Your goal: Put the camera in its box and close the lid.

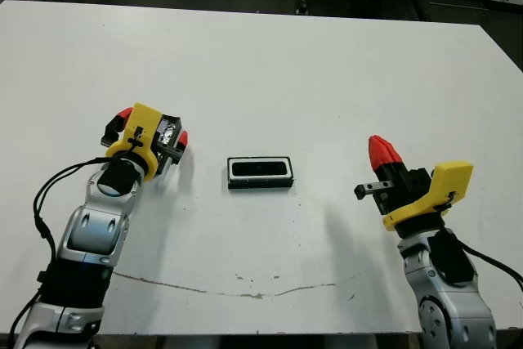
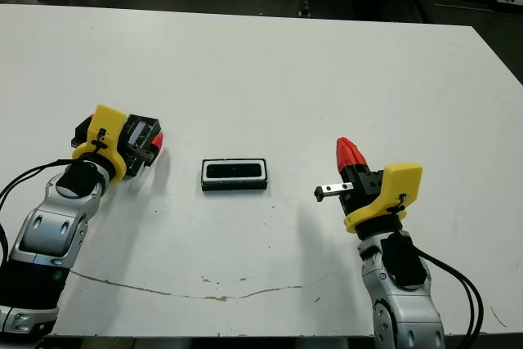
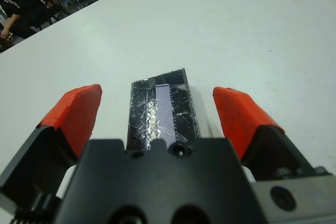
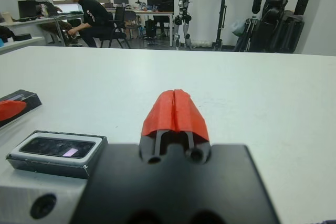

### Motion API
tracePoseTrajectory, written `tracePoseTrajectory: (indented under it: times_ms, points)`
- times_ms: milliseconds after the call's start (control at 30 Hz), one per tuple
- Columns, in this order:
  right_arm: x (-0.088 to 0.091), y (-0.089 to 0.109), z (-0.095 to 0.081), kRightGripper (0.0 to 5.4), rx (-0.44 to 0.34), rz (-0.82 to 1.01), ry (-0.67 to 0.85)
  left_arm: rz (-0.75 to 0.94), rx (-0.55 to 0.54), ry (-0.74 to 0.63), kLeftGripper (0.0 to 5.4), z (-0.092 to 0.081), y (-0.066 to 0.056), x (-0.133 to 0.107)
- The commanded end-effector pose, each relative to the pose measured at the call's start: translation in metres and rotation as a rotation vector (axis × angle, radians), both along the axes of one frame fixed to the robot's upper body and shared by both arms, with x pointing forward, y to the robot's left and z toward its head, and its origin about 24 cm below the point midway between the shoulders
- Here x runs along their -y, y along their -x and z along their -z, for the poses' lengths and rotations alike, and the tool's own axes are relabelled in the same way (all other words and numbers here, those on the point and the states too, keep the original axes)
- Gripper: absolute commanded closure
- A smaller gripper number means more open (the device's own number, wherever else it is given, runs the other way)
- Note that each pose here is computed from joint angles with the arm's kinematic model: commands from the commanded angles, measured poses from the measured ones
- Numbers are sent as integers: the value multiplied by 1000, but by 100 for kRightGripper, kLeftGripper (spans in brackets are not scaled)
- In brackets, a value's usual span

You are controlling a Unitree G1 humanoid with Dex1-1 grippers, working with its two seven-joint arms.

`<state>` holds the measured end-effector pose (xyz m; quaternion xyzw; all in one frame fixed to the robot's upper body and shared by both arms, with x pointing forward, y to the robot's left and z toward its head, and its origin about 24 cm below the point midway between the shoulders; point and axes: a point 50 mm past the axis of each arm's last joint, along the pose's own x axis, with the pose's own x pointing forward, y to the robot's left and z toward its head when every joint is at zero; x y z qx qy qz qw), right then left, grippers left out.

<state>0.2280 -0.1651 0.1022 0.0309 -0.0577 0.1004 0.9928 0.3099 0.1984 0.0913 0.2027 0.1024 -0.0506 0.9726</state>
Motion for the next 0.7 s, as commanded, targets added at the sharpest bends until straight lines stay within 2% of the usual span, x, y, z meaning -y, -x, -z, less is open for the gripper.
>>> tracePoseTrajectory:
  times_ms: [33, 200, 433, 567, 700]
  points:
    - [3, 2, 4, 537, -13, 0, 1, -36, -86, 32, 0, 14, 2, -5]
    - [3, 2, 4, 537, -11, -1, 1, -70, -130, 179, 0, 19, 2, -11]
    - [3, 2, 5, 537, -15, -6, -3, -78, -219, 292, 0, 23, 3, -15]
    - [3, 3, 5, 537, -18, -8, -13, -88, -257, 286, 0, 24, 4, -17]
    - [3, 3, 5, 537, -18, -7, -16, -49, -303, 199, 0, 24, 6, -18]
